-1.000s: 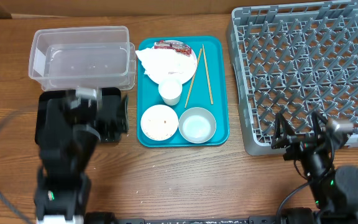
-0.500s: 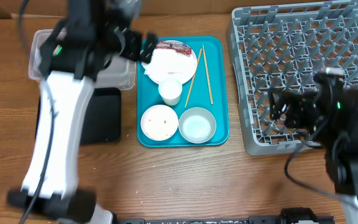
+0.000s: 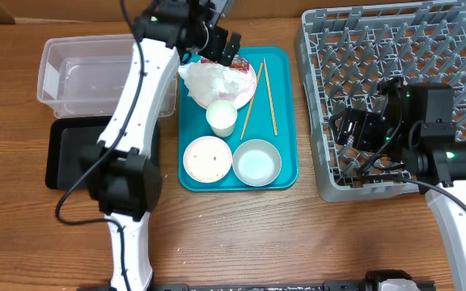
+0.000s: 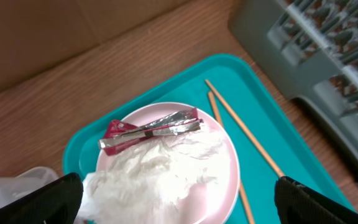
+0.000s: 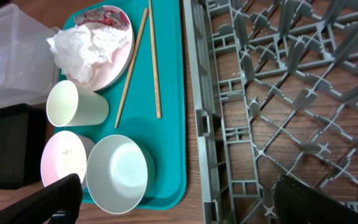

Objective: Sort waste into correct bins and load items into the dishwasher
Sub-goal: 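Reach the left gripper to the white plate and grasp the tissue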

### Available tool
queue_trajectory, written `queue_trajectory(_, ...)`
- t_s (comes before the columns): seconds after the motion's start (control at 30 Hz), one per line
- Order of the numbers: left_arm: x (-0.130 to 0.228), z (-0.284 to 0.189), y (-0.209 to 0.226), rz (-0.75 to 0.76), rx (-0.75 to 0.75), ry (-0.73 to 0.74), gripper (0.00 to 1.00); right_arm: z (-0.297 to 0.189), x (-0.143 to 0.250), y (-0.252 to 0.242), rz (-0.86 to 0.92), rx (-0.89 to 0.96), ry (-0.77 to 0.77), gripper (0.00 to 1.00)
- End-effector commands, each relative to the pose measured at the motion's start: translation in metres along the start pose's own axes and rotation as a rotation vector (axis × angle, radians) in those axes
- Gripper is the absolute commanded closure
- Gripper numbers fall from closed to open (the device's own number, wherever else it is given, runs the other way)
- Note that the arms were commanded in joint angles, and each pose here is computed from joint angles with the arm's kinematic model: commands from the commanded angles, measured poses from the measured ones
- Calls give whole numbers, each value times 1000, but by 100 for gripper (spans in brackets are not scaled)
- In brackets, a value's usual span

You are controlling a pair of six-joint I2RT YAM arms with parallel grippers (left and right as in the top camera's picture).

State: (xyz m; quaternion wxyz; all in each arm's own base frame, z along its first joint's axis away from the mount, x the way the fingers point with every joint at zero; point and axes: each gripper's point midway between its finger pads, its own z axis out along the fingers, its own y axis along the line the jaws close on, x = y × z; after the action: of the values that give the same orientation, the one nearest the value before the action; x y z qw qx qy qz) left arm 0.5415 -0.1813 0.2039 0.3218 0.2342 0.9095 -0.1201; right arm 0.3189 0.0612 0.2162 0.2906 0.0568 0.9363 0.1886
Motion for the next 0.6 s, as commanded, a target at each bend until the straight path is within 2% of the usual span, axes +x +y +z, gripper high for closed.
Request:
queue_trajectory(0.0, 7, 36, 6, 45, -14, 24, 0, -3, -5, 8, -5, -24, -2, 0)
queue_trajectory(0.33, 57, 117, 10, 173, -42, 158, 0, -2, 0, 6, 2, -18, 19, 0)
queue_trajectory(0.57, 77, 137, 13, 180, -34, 206, 0, -2, 1, 6, 4, -17, 24, 0)
